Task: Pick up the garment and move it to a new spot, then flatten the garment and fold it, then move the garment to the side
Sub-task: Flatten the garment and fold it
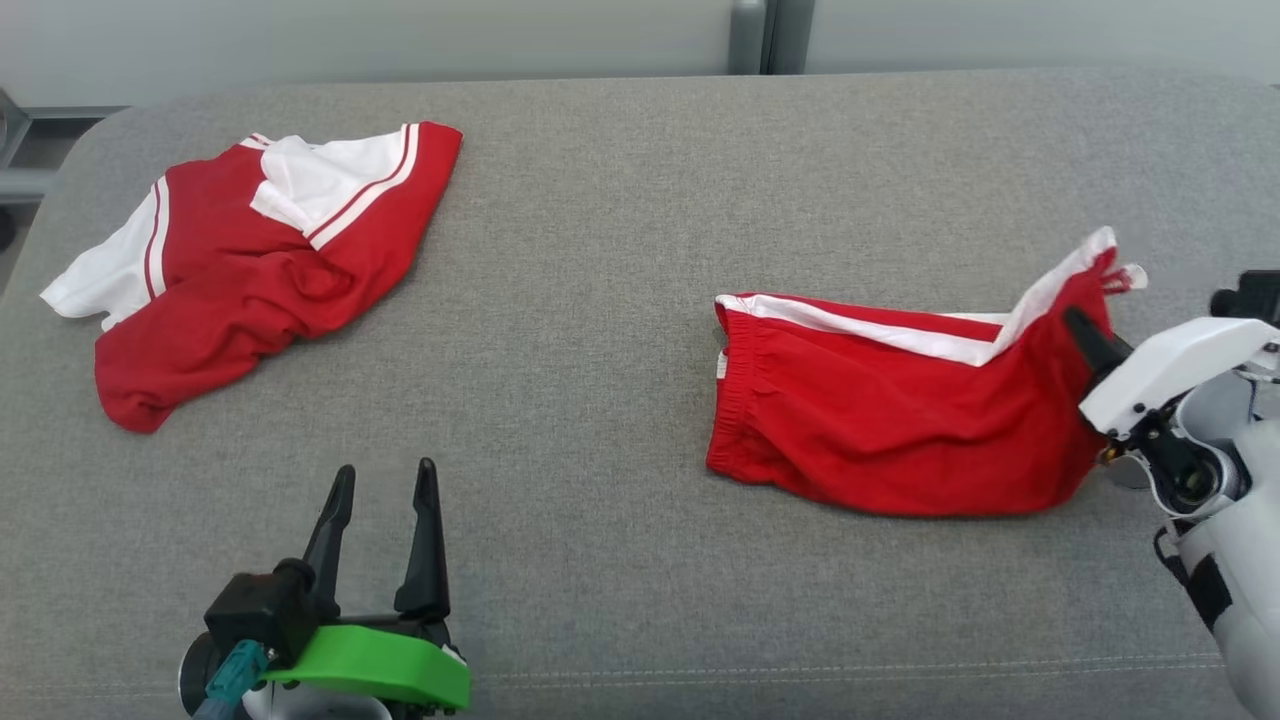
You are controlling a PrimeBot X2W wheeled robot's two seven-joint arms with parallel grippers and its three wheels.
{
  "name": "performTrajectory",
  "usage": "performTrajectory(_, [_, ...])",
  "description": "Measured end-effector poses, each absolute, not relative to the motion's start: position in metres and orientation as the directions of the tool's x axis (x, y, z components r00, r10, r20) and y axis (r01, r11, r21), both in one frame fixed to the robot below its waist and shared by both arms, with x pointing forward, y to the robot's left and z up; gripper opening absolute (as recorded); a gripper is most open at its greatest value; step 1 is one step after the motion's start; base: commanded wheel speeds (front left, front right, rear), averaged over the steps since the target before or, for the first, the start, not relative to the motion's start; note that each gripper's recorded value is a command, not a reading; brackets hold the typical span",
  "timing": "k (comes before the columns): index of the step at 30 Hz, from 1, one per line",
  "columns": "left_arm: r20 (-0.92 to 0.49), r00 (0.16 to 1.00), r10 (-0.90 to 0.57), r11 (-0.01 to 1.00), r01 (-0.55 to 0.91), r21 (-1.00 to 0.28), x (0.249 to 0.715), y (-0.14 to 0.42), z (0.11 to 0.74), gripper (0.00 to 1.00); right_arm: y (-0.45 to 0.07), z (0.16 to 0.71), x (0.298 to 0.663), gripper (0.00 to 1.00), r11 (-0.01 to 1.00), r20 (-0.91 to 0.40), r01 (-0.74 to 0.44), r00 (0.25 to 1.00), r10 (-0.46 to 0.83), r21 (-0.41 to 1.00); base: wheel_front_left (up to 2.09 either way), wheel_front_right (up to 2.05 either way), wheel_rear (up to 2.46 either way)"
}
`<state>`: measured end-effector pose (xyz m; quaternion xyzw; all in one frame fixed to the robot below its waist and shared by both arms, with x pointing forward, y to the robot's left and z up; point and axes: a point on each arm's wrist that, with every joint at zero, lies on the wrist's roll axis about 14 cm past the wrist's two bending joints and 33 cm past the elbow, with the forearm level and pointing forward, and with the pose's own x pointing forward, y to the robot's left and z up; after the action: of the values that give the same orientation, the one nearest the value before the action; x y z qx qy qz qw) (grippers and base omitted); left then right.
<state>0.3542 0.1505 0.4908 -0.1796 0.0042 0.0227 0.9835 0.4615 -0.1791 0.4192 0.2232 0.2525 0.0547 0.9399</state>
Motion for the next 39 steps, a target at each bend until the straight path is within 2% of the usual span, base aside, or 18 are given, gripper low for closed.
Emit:
performTrajectory(9, [-0.010, 0.999, 0.036, 0.932, -0.037, -0.361, 0.347, 0.146, 0.493, 1.00, -0.095, 0.450, 0.461, 0.00, 0.818, -0.371, -0.187, 0.821, 0.434, 0.543, 0.00, 0.00, 0.00])
performTrajectory(17, [-0.002, 0.999, 0.051, 0.930, -0.048, -0.364, 0.341, 0.150, 0.496, 1.00, -0.023, 0.460, 0.443, 0.00, 0.743, -0.357, -0.326, 0.719, 0.596, 0.584, 0.00, 0.00, 0.00])
performTrajectory(24, [-0.009, 0.997, 0.073, 0.922, -0.071, -0.380, 0.335, 0.155, 0.495, 1.00, 0.008, 0.454, 0.434, 0.00, 0.720, -0.383, -0.363, 0.660, 0.647, 0.591, 0.00, 0.00, 0.00])
performTrajectory(31, [-0.024, 0.995, 0.101, 0.918, -0.103, -0.383, 0.329, 0.163, 0.491, 1.00, 0.015, 0.438, 0.436, 0.02, 0.759, -0.454, -0.346, 0.639, 0.621, 0.552, 0.00, 0.00, 0.00])
performTrajectory(34, [-0.030, 0.993, 0.115, 0.915, -0.118, -0.385, 0.326, 0.167, 0.489, 1.00, 0.021, 0.437, 0.436, 0.30, 0.765, -0.465, -0.370, 0.628, 0.624, 0.527, 0.00, 0.00, 0.00])
performTrajectory(36, [-0.028, 0.992, 0.121, 0.914, -0.122, -0.387, 0.326, 0.168, 0.490, 1.00, 0.026, 0.436, 0.434, 0.45, 0.767, -0.472, -0.386, 0.620, 0.627, 0.512, 0.00, 0.00, 0.00])
performTrajectory(38, [-0.025, 0.992, 0.124, 0.914, -0.124, -0.387, 0.325, 0.169, 0.490, 1.00, 0.028, 0.434, 0.430, 0.87, 0.771, -0.483, -0.402, 0.611, 0.628, 0.494, 0.00, 0.00, 0.00])
performTrajectory(39, [-0.023, 0.992, 0.124, 0.914, -0.123, -0.387, 0.325, 0.169, 0.491, 1.00, 0.029, 0.434, 0.429, 1.00, 0.773, -0.487, -0.409, 0.608, 0.628, 0.486, 0.00, 0.00, 0.00])
